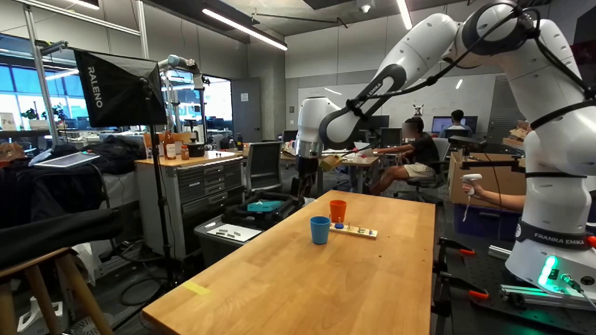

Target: Put the blue cup in the orange cup

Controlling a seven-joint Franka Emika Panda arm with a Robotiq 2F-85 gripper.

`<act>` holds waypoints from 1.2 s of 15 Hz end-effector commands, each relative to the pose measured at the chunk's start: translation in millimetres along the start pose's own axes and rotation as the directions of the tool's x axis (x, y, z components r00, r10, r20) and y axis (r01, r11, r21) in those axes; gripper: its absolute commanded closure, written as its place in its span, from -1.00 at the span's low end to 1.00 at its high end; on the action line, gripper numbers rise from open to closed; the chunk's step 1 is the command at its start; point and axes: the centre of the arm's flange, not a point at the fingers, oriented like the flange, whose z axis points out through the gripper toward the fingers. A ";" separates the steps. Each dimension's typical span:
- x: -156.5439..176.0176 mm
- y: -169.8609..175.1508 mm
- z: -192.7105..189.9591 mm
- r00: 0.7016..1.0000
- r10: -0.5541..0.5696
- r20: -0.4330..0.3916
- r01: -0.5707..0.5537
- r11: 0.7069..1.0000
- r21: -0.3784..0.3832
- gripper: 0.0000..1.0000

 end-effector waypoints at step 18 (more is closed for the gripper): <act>-32.9 -3.3 84.6 0.976 0.095 0.195 -0.081 0.993 -0.081 -0.50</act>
